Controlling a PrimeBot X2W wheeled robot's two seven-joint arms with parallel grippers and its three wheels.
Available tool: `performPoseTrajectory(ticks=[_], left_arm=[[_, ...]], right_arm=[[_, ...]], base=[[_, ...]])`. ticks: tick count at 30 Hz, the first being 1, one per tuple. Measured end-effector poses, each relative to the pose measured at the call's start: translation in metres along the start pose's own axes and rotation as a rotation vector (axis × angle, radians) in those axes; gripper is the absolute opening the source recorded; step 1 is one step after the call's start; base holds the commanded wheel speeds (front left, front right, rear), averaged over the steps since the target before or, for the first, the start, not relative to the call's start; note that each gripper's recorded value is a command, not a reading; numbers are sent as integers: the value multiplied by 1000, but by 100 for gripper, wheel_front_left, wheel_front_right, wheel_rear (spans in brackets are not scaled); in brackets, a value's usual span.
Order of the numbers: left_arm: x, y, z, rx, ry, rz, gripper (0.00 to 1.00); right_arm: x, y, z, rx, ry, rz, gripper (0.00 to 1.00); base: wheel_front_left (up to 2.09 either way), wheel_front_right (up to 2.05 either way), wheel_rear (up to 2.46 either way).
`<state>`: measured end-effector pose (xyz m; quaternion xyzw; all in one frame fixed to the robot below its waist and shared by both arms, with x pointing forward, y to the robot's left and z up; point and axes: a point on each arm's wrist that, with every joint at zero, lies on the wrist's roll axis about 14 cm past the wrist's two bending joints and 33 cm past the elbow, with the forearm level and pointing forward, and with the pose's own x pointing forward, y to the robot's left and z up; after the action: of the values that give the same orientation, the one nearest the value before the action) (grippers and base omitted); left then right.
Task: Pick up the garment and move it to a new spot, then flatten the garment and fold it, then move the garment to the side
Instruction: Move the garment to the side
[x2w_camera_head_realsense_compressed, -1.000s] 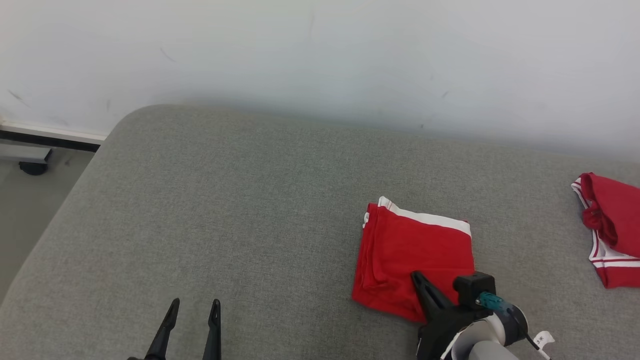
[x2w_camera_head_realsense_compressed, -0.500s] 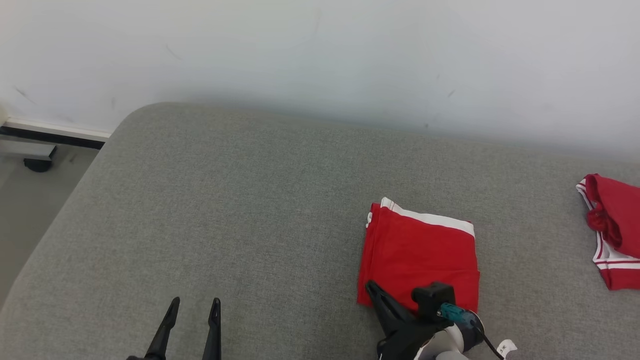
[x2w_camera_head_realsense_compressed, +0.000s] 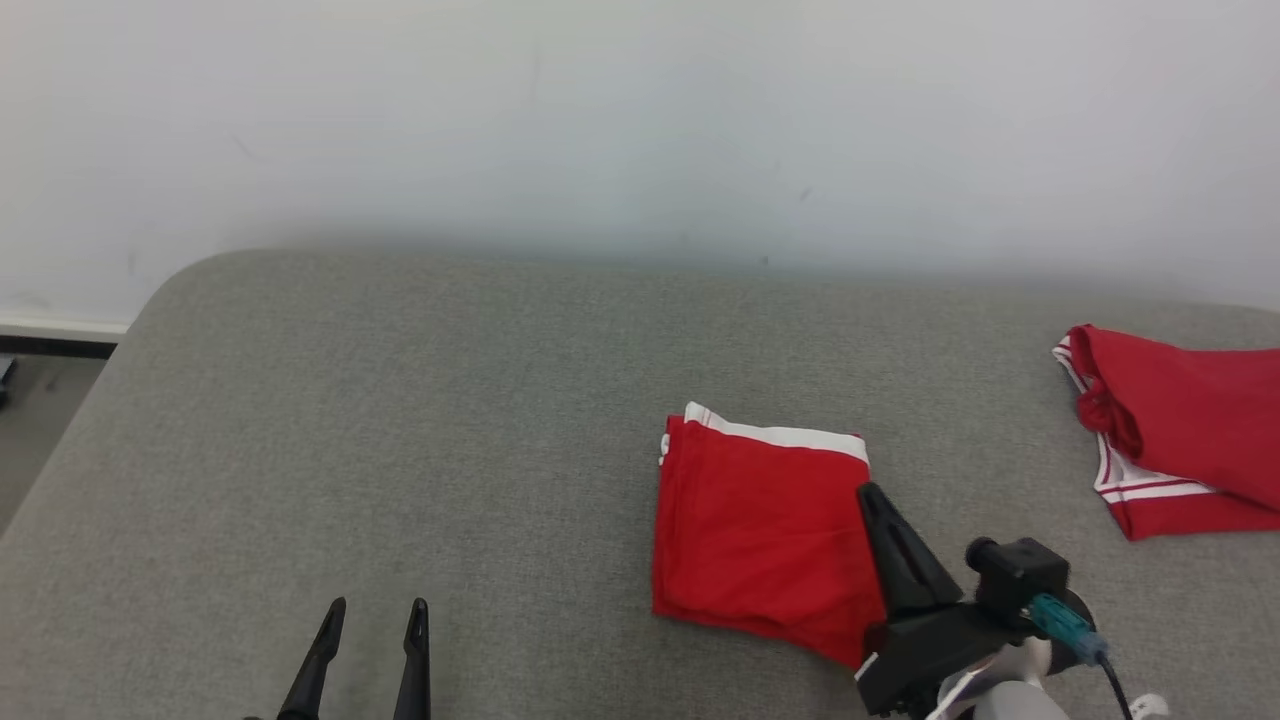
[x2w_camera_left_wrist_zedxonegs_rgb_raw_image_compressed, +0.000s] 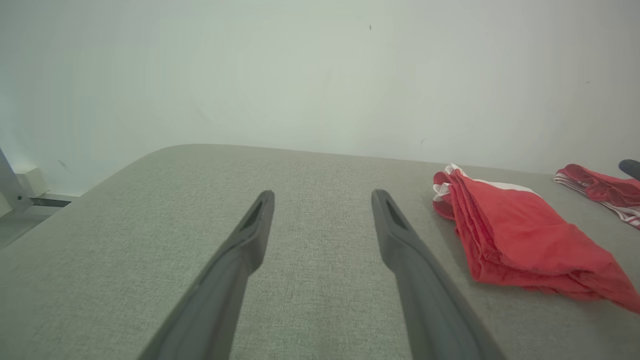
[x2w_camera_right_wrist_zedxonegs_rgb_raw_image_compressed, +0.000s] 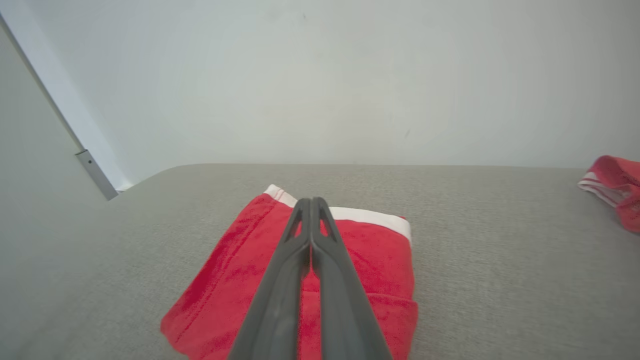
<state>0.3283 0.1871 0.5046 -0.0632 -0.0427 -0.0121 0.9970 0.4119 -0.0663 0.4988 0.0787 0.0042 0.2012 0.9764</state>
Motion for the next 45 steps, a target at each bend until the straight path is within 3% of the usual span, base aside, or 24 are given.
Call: performPoseTrajectory(ticks=[10,18,19,20,21,22,45], left_arm=[[8,-17,-2,0,4,-59,100],[10,-21,2,20,-8,-79,100],[10,-21,3,21,-12,-78,100],[10,-21,4,21,-14,-77,100],[9,-20,4,22,-16,-75,100],[9,-19,4,29,-14,-74,100],[4,-10,-5,88,19,-56,100]], right_arm=[[-74,-81,24,-56,-93,-279,0],[-110,-83,18,-43,-99,-348,0],[-112,-82,17,-45,-97,-347,4],[-112,-79,15,-46,-93,-344,22],[-113,-77,13,-43,-88,-339,58],[-112,-74,12,-46,-84,-333,100],[-115,-77,-2,-25,-45,-355,100]], base=[[0,0,0],[0,0,0],[0,0,0],[0,0,0],[0,0,0],[0,0,0],[0,0,0]])
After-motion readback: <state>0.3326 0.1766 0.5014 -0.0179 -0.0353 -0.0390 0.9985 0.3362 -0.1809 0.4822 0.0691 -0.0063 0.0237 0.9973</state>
